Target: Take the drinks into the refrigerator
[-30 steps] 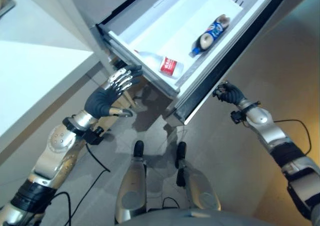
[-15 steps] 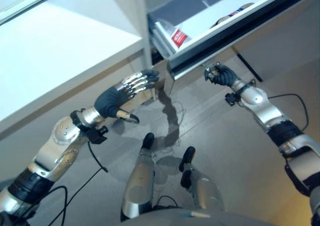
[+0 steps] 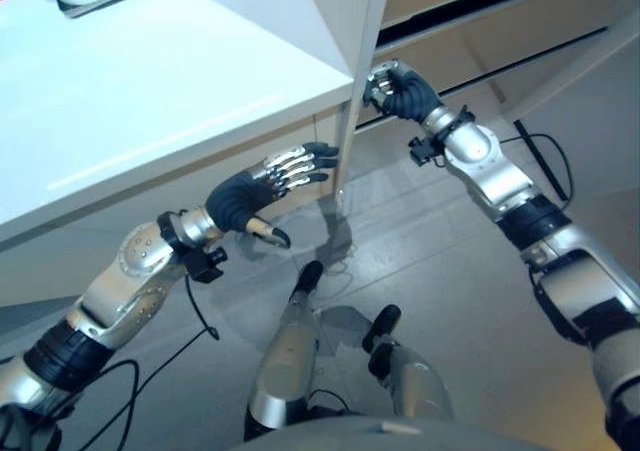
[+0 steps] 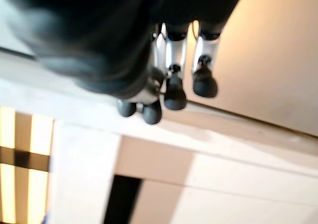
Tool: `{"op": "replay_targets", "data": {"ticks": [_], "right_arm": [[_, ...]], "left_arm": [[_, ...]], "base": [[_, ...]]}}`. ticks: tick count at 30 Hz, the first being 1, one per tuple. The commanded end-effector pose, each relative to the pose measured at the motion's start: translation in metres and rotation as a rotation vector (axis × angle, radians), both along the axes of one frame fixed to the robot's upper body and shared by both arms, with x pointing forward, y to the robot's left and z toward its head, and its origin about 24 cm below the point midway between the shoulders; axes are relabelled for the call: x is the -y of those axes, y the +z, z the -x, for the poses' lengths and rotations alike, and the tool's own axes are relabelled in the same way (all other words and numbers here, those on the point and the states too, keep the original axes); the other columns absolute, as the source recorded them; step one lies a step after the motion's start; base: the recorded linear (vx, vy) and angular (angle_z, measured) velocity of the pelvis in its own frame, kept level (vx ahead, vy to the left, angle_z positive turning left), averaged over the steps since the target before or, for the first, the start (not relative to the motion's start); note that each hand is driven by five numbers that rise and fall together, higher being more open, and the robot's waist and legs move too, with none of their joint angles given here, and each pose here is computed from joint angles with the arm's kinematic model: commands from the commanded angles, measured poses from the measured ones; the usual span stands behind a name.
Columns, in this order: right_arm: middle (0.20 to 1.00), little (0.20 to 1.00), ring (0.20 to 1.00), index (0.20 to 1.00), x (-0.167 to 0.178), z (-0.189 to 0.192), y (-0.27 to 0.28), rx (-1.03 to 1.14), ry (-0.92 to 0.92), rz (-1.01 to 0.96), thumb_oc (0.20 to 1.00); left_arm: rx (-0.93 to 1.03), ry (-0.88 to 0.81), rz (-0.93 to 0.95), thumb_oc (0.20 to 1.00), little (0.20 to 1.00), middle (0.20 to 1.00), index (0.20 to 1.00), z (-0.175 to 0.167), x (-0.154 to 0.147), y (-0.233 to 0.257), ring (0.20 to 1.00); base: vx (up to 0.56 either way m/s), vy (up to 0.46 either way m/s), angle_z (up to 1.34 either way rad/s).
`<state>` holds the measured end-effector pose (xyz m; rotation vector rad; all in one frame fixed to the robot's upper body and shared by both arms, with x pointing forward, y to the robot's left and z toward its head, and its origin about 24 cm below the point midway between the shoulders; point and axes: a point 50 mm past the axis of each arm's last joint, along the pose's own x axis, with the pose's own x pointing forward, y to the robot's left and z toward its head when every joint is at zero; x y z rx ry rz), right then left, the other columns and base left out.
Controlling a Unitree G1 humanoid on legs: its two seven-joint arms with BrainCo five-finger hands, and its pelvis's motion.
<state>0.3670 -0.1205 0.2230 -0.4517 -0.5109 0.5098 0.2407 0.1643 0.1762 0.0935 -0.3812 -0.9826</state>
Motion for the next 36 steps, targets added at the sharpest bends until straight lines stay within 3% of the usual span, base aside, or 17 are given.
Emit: {"op": "replay_targets", "data": {"ticks": [1,2,7,15,21,28,29,30,36], "right_arm": [[0.504,0.504,0.504,0.504,-0.008,0.016,0.006,0.053,0.104,-0.118,0.504],[1.0,1.0,1.0,1.0,-0.003,0.019,-0.002,0.035,0.098,-0.15,1.0],[1.0,1.0,1.0,1.0,0.051,0.039,-0.044,-0.039,-0.054,-0.311,1.0],[1.0,1.0,1.0,1.0,0.073,0.064,-0.094,-0.153,-0.157,-0.368,1.0],[1.0,1.0,1.0,1.0,0.109,0.102,-0.165,-0.336,-0.405,-0.398,1.0],[1.0,1.0,1.0,1.0,0.114,0.109,-0.176,-0.377,-0.438,-0.439,1.0],[1.0,1.0,1.0,1.0,0.139,0.14,-0.214,-0.508,-0.584,-0.445,1.0],[1.0,1.0,1.0,1.0,0.146,0.153,-0.236,-0.598,-0.646,-0.373,1.0],[1.0,1.0,1.0,1.0,0.156,0.206,-0.313,-0.972,-0.807,-0.09,1.0]], "left_arm": [[0.048,-0.047,0.062,1.0,1.0,1.0,1.0,0.017,0.005,0.009,1.0],[0.052,-0.037,0.07,1.0,1.0,1.0,1.0,0.018,0.004,0.008,1.0],[0.061,0.04,0.097,1.0,1.0,1.0,1.0,0.014,-0.005,0.001,1.0],[0.04,0.151,0.123,1.0,1.0,1.0,1.0,0.011,-0.016,-0.015,1.0],[-0.079,0.431,0.139,1.0,1.0,1.0,1.0,0.006,-0.041,-0.071,1.0],[-0.106,0.495,0.113,1.0,1.0,1.0,1.0,0.005,-0.046,-0.084,1.0],[-0.291,0.738,-0.019,1.0,1.0,1.0,1.0,0.016,-0.072,-0.149,1.0],[-0.394,0.818,-0.077,1.0,1.0,1.0,1.0,0.025,-0.078,-0.18,1.0],[-0.794,0.988,-0.378,1.0,1.0,1.0,1.0,0.074,-0.084,-0.275,1.0]], "base": [[-0.02,0.033,-0.12],[-0.02,0.038,-0.09],[-0.02,0.048,-0.07],[0.0,0.034,-0.24],[0.03,0.038,-0.26],[0.03,0.021,-0.11],[0.11,0.075,-0.47],[0.14,0.069,-0.94],[0.06,-0.025,-0.54]]}}
